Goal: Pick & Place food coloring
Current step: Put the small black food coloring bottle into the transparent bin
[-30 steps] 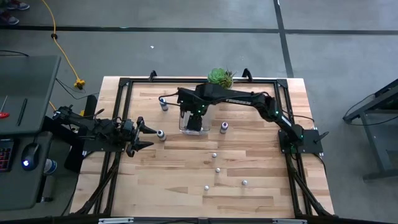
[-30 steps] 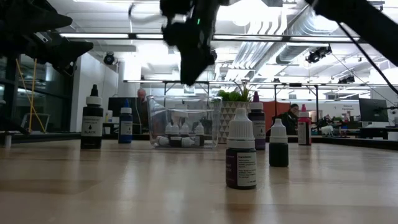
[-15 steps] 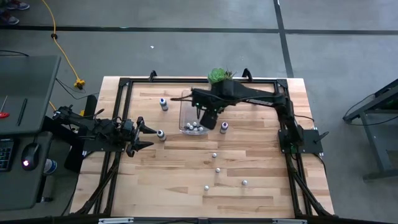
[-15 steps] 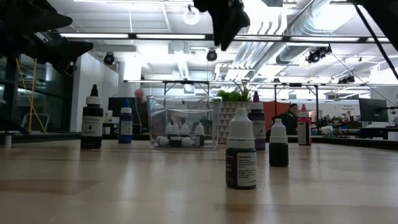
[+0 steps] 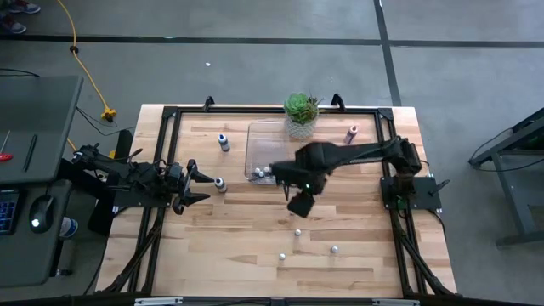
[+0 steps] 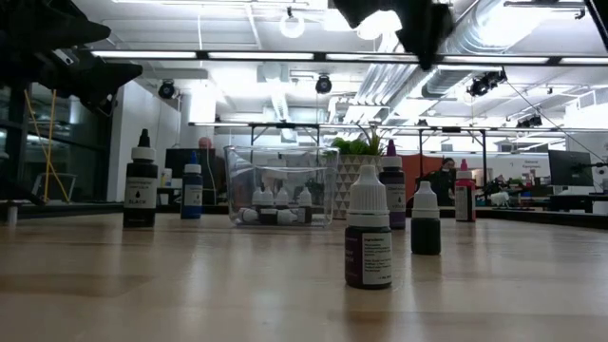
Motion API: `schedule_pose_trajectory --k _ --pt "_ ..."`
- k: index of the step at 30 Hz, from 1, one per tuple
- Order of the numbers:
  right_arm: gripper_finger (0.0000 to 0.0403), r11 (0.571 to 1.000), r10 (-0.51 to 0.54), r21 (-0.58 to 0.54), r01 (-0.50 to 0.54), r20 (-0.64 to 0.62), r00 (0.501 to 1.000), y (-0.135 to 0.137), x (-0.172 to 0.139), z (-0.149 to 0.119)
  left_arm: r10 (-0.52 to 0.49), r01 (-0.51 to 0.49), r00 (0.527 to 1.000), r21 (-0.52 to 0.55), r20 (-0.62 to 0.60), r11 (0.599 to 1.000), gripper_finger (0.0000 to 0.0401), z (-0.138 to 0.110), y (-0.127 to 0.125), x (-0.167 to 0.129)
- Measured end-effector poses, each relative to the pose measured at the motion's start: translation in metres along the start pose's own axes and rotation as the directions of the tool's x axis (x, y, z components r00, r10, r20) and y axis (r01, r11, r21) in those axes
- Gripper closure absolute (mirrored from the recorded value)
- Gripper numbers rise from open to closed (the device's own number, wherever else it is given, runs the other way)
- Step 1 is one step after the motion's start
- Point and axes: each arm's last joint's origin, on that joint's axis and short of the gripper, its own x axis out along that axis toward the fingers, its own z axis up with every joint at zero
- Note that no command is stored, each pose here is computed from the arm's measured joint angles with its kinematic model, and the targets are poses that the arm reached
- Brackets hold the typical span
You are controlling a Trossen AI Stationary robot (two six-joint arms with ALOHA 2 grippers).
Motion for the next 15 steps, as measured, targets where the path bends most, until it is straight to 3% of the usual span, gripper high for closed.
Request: schedule_pose_trajectory --k 5,15 --pt "0.0214 0.982 0.007 0.191 0.003 -0.055 0.998 0.003 0.033 -0.01 0.0 0.0 1.0 0.0 0.0 1.0 0.013 0.0 0.0 0.0" --pt "0.0214 0.907 0.087 0.405 -0.119 0.099 0.991 0.012 0.09 0.001 0.001 -0.001 1.0 0.0 0.0 1.0 0.013 0.0 0.0 0.0"
